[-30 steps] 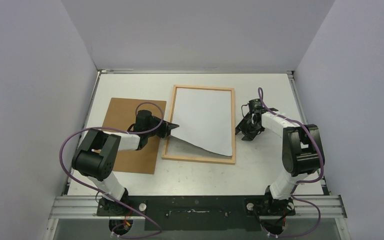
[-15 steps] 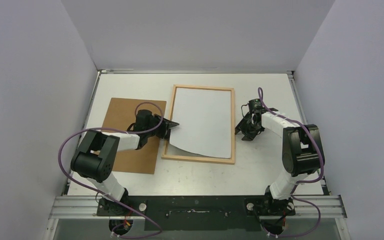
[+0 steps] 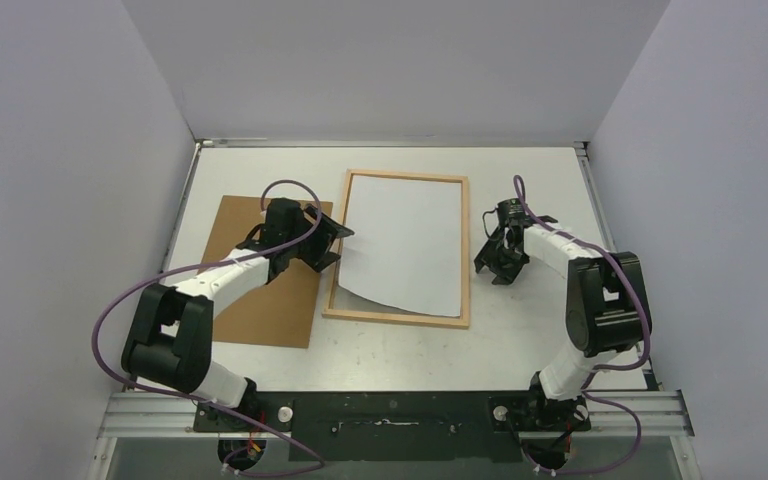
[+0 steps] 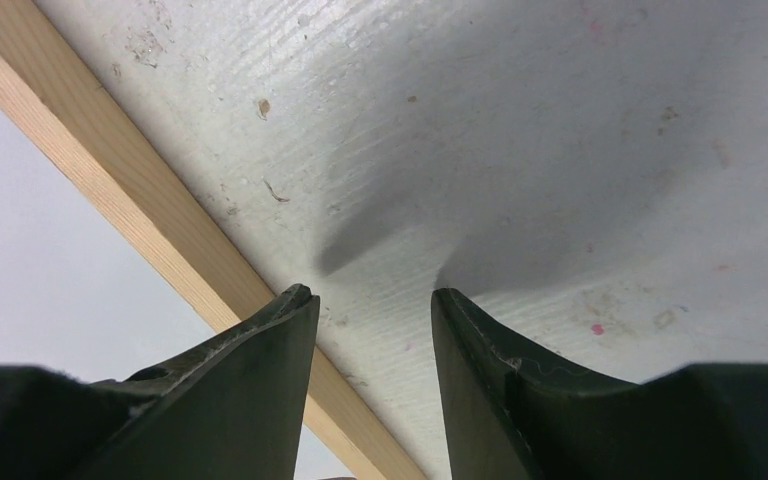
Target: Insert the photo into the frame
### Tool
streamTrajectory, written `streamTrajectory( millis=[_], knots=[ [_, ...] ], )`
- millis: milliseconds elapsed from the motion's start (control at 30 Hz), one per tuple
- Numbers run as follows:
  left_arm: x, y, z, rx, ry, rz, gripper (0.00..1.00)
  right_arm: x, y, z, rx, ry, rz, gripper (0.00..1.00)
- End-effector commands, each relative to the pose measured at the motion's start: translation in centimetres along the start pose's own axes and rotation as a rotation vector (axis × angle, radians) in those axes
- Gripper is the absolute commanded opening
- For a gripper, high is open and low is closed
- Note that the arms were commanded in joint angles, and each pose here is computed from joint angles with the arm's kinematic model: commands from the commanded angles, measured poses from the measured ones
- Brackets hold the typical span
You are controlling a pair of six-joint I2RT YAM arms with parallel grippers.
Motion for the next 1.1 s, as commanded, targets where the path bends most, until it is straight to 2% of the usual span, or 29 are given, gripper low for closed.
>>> streamTrajectory(
  millis=[0,200,367,500,633,733,867,1067],
  knots=[
    [-1.4,-0.7,0.9,0.077,-0.107,-0.027,0.67,-2.1,-1.6,-0.1,-0.033,0.009,-0.085,0.47],
    [-3.0,-2.2,1.2,0.218,-0.200,-0.086,0.68,-4.3,-3.1,0.4,-0.044,-0.004,-0.164,0.47],
    [-4.9,-3.7,1.5,0.341,-0.237,-0.135,0.68,-7.9,-4.5,3.0,-0.040,-0.116,-0.270,0.49],
    [-5.4,-4.5,1.1,0.424,-0.201,-0.094,0.68,-9.2,-4.2,5.3,-0.085,-0.202,-0.298,0.52],
    [-4.8,-3.6,0.0,0.493,-0.121,-0.006,0.66,-8.7,-2.4,7.6,-0.167,-0.325,-0.224,0.52],
    [-4.4,-3.5,0.8,0.490,-0.159,0.026,0.65,-8.2,-0.6,8.8,-0.256,-0.401,-0.166,0.51],
    [-4.0,-3.8,2.4,0.496,-0.233,0.036,0.64,-7.6,1.3,8.8,-0.339,-0.416,-0.108,0.50],
    [-4.2,-5.3,4.8,0.488,-0.336,0.030,0.64,-5.5,3.1,7.9,-0.355,-0.382,-0.001,0.50]
  ],
)
Point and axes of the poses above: each gripper's point midway between its finger pads, its own x axis out along the fingers, its own z axis along the line the jaws close on, y = z × x, the point moved 3 cm from there along -x, back along the fingers
